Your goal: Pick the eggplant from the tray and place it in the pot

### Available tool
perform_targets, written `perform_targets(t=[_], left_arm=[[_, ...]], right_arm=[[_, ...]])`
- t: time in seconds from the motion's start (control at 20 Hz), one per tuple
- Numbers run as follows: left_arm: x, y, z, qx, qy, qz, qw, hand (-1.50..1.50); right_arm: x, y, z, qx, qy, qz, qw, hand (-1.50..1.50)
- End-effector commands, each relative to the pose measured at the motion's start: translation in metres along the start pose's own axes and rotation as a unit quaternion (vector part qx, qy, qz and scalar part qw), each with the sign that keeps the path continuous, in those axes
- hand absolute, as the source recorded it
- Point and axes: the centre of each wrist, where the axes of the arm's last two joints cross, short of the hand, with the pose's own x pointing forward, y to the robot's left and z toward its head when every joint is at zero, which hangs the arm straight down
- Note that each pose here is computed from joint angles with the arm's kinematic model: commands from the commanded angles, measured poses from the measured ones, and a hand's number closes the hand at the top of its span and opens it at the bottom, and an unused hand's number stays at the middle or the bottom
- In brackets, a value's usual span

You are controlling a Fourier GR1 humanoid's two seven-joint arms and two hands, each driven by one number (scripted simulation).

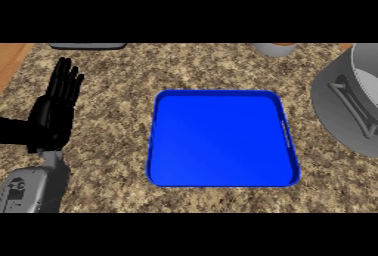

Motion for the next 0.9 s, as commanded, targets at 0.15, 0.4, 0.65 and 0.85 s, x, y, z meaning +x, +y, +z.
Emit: perform_targets(t=[0.15,0.4,0.65,0.85], left_arm=[[-0.004,0.008,-0.008,0.008,0.004,0.0,1.0,0.0],[-0.004,0.01,0.007,0.013,0.001,0.002,0.9999,0.0],[0.0,0.019,0.004,0.003,0.009,-0.002,1.0,0.0],[0.002,0.008,-0.004,0.012,0.005,-0.007,0.9999,0.0]], right_arm=[[-0.032,-0.041,0.018,-0.043,-0.022,-0.047,0.998,-1.5],[-0.067,-0.095,0.012,-0.056,-0.028,-0.055,0.997,-1.5],[-0.095,-0.151,0.002,-0.079,-0.032,-0.053,0.995,-1.5],[-0.106,-0.18,0.016,-0.078,-0.036,-0.076,0.993,-1.5]])
